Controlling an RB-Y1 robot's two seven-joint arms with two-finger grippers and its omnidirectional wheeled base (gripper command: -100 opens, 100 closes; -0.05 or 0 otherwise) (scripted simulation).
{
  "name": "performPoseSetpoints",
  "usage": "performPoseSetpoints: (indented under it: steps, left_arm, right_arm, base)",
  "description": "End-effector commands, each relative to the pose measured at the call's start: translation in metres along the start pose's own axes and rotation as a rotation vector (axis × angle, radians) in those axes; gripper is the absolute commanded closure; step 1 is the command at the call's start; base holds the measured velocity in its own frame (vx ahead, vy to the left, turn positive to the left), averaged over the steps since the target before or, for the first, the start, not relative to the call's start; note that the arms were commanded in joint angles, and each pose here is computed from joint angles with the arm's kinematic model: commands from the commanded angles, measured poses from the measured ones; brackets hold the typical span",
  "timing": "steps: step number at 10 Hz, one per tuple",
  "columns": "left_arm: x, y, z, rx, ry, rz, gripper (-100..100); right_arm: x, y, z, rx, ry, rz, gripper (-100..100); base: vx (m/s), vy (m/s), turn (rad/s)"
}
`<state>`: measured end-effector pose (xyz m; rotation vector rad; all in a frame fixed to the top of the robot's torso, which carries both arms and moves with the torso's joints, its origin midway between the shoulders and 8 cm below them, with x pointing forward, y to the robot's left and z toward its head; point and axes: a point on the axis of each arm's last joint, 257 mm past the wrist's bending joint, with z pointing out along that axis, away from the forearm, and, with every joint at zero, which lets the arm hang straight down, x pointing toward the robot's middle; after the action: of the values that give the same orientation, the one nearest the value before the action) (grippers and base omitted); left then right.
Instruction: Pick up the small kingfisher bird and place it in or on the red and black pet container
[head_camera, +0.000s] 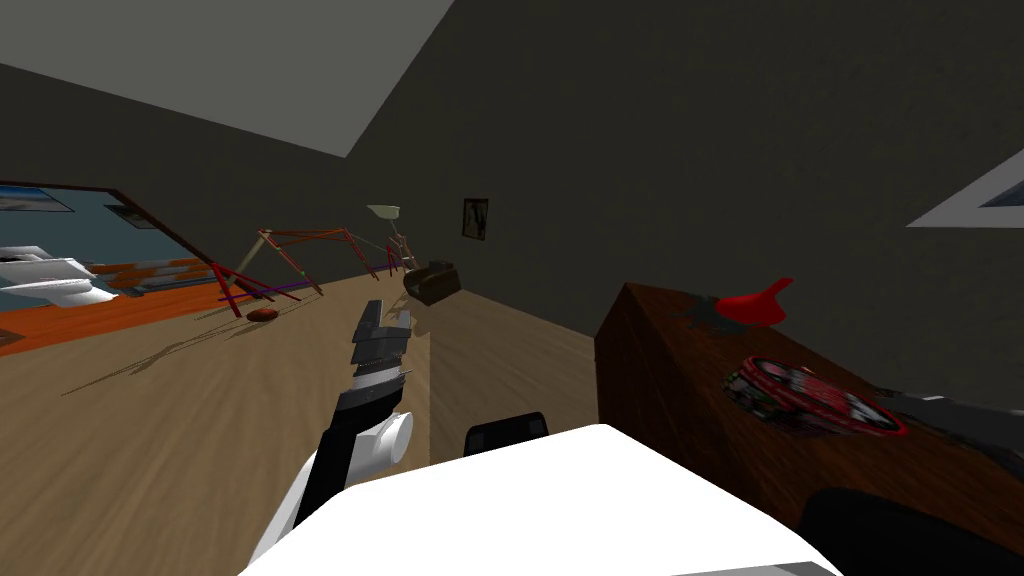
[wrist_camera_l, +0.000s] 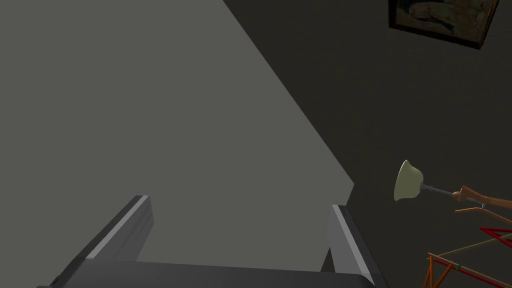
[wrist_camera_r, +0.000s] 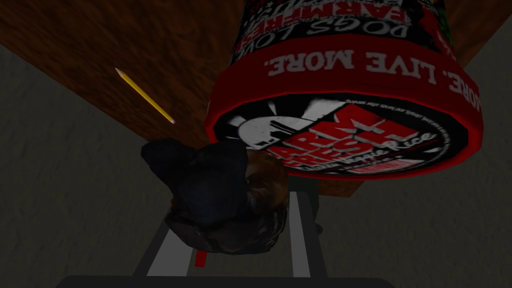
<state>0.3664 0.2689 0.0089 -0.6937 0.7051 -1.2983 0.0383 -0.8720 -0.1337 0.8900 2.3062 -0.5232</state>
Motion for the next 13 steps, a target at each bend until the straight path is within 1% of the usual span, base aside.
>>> performPoseSetpoints:
  steps: [1, 2, 3, 6, 7, 11, 12, 13]
  left_arm:
    - [0.0, 0.0, 0.0, 0.0, 0.0, 0.0, 0]
    - [0.0, 0.0, 0.0, 0.0, 0.0, 0.0, 0]
    - [0.0, 0.0, 0.0, 0.0, 0.0, 0.0, 0]
    - [0.0, 0.0, 0.0, 0.0, 0.0, 0.0, 0]
    - [0.0, 0.0, 0.0, 0.0, 0.0, 0.0, 0]
    - [0.0, 0.0, 0.0, 0.0, 0.0, 0.0, 0]
    - [0.0, 0.0, 0.0, 0.0, 0.0, 0.0, 0]
    - [0.0, 0.0, 0.0, 0.0, 0.0, 0.0, 0]
  right_arm:
    - [0.002, -0.001, -0.006, -0.017, 0.014, -0.001, 100]
    - [0.003, -0.005, -0.011, -0.017, 0.024, 0.0, 100]
    - [0.003, -0.002, -0.012, -0.027, 0.025, 0.0, 100]
    - [0.005, -0.006, -0.026, -0.048, 0.052, 0.003, 100]
    - [0.005, -0.005, -0.026, -0.051, 0.052, 0.004, 100]
    - [0.007, -0.009, -0.04, -0.072, 0.079, 0.011, 100]
    - [0.006, -0.009, -0.038, -0.067, 0.074, 0.007, 100]
    - [0.007, -0.008, -0.038, -0.069, 0.075, 0.01, -100]
  base:
    - [0.117, -0.016, -0.051]
    - [0.166, -0.03, -0.086]
    - [0.125, -0.018, -0.049]
    - [0.136, -0.005, -0.075]
    - [0.107, -0.008, -0.027]
    - [0.082, -0.011, -0.057]
    - [0.042, -0.004, -0.02]
    - [0.006, 0.0, 0.004]
